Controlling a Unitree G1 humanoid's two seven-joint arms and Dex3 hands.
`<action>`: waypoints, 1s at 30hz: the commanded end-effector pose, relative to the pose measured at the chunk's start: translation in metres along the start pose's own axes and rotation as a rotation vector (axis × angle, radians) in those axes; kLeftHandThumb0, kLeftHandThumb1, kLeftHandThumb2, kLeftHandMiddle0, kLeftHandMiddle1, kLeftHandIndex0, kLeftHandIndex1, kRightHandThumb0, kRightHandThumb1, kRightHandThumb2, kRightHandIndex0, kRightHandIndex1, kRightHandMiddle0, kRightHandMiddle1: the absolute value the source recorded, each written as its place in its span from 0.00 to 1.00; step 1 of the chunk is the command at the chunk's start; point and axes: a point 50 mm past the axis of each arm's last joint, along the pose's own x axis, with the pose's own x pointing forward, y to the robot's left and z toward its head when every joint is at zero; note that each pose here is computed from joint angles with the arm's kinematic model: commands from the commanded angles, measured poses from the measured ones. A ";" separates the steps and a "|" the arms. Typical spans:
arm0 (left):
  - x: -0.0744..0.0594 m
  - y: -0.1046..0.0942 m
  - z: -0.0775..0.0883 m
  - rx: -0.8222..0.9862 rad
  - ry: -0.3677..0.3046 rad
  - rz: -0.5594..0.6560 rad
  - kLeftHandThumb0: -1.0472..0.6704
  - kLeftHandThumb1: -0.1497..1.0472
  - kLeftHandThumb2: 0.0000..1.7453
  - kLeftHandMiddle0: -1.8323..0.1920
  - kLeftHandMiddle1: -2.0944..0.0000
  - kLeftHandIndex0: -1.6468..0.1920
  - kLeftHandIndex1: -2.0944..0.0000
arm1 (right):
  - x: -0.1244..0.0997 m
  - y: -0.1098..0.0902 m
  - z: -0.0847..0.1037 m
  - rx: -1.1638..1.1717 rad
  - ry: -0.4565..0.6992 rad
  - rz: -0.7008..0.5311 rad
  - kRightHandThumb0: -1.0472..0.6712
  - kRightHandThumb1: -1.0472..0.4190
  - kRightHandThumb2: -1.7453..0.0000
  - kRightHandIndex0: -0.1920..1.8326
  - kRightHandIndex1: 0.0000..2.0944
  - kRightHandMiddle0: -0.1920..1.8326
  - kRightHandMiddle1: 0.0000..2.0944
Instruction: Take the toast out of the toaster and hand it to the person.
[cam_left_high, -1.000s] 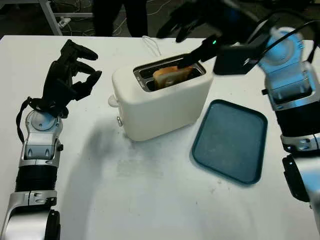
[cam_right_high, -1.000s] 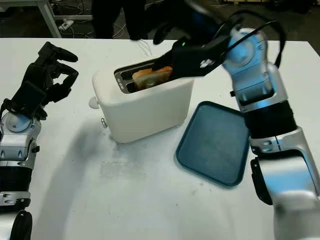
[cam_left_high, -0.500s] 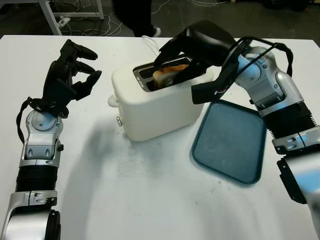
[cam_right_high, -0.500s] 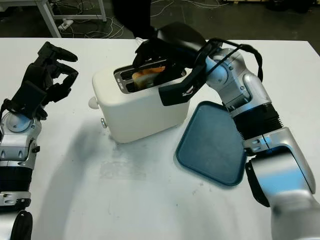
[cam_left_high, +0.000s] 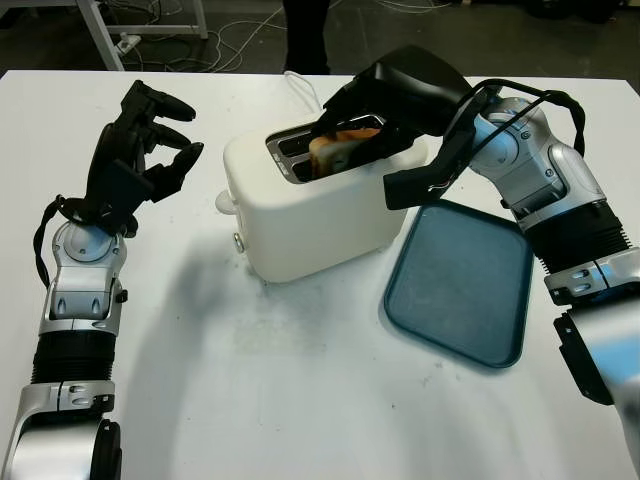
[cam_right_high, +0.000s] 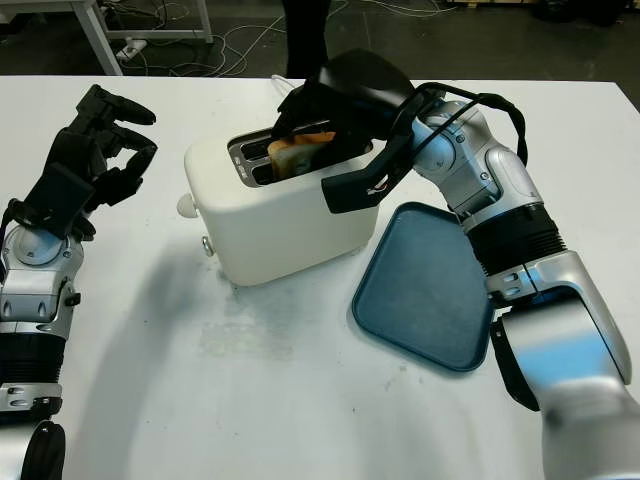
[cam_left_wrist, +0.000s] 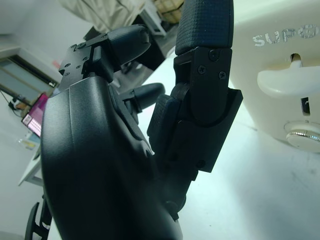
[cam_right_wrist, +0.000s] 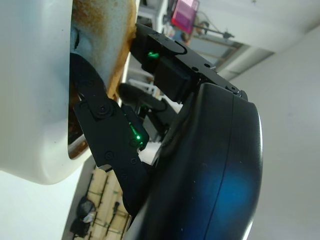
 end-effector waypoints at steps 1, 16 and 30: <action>0.000 -0.001 0.000 0.007 -0.009 -0.009 0.00 0.89 0.19 0.91 0.20 0.90 0.24 | 0.001 0.000 0.001 -0.034 0.013 0.017 0.36 0.27 1.00 0.56 0.66 0.65 0.30; -0.001 -0.001 -0.002 0.001 -0.009 -0.004 0.00 0.89 0.18 0.91 0.20 0.90 0.24 | -0.002 0.000 -0.001 -0.130 -0.004 -0.118 0.31 0.09 0.84 0.67 0.83 0.53 0.83; -0.002 -0.001 -0.006 -0.031 0.007 -0.006 0.00 0.89 0.14 0.91 0.20 0.90 0.24 | 0.002 -0.070 -0.035 0.130 0.195 -0.283 0.35 0.09 0.79 0.62 0.83 0.50 0.83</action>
